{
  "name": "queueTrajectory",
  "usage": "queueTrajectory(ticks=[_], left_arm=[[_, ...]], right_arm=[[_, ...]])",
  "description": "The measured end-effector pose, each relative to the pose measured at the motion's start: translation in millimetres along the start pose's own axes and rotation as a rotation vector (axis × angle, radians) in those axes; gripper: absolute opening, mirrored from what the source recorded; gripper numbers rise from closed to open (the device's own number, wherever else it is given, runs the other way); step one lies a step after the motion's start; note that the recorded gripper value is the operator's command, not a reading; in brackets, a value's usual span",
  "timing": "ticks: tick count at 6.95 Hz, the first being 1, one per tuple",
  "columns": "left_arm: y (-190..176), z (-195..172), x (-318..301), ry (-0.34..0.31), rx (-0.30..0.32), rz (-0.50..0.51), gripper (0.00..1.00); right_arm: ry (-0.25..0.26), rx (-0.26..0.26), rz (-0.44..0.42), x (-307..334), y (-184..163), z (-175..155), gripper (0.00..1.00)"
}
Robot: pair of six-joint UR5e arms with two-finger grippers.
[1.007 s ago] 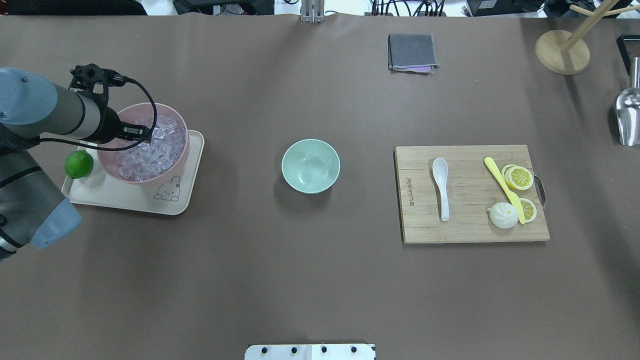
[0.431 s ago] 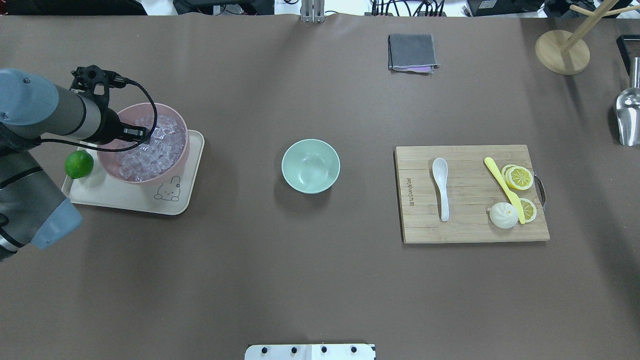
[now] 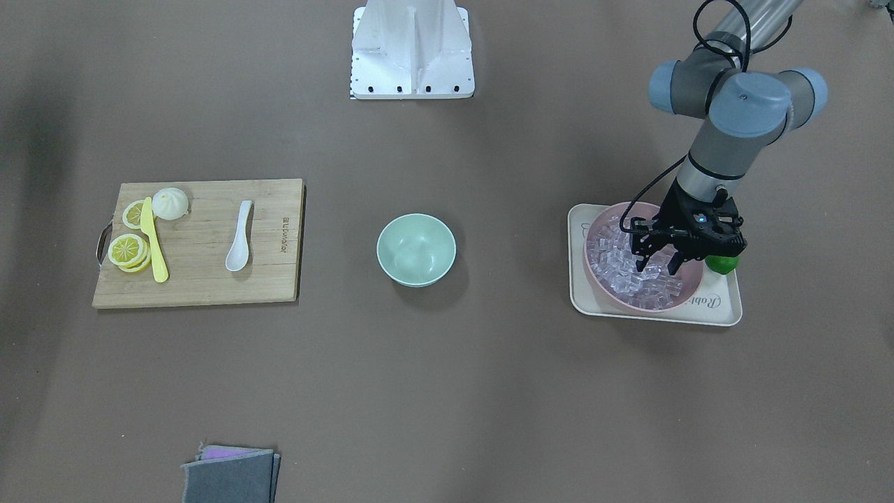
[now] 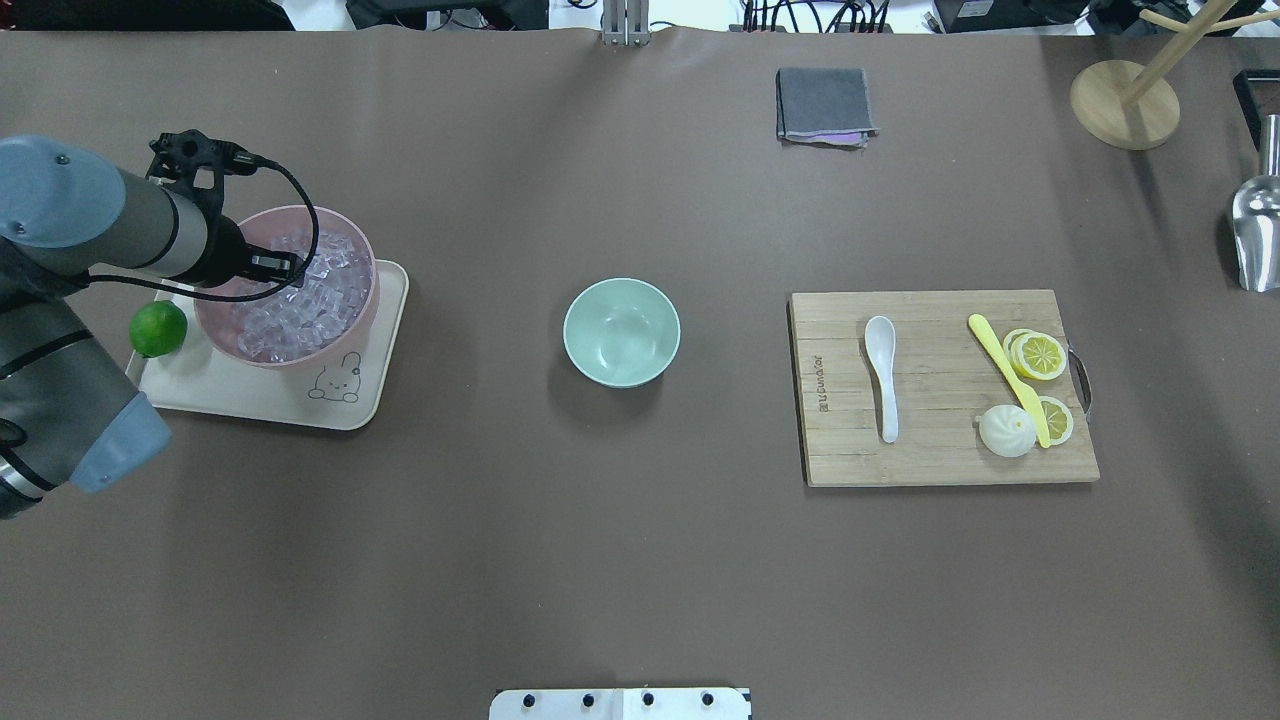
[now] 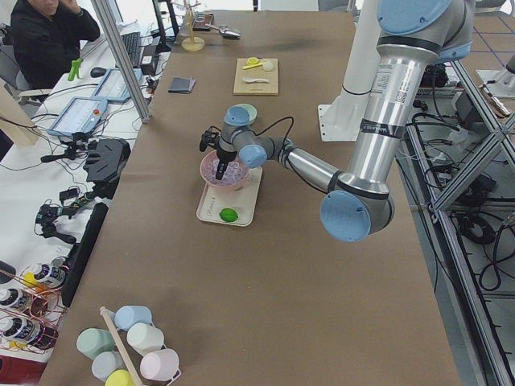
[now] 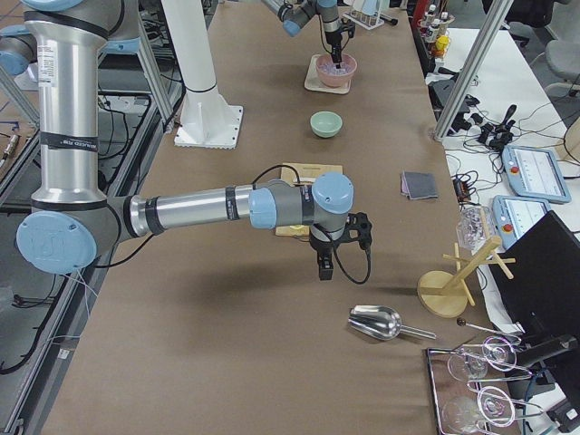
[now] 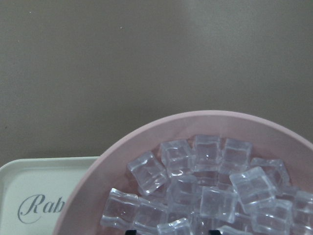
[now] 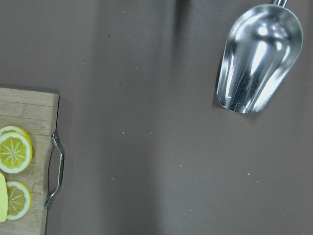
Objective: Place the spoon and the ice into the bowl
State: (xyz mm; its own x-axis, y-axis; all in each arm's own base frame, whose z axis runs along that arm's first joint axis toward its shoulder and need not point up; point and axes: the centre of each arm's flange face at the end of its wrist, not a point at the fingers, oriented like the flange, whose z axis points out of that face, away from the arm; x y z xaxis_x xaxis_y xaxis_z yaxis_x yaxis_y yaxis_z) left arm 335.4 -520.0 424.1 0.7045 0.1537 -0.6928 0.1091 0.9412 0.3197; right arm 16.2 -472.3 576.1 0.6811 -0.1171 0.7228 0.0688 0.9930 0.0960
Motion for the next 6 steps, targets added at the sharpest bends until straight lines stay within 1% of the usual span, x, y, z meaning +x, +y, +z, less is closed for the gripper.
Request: queueTrajectory(ticks=[5, 6], left_arm=[[0.2, 7.6, -4.1, -0.011, -0.010, -0.004, 0.58], [-0.3, 8.4, -3.5, -0.011, -0.010, -0.005, 0.48]], right_arm=[[-0.001, 0.006, -0.006, -3.2, 0.9, -3.3, 1.00], [0.000, 0.007, -0.007, -3.7, 0.9, -3.7, 1.00]])
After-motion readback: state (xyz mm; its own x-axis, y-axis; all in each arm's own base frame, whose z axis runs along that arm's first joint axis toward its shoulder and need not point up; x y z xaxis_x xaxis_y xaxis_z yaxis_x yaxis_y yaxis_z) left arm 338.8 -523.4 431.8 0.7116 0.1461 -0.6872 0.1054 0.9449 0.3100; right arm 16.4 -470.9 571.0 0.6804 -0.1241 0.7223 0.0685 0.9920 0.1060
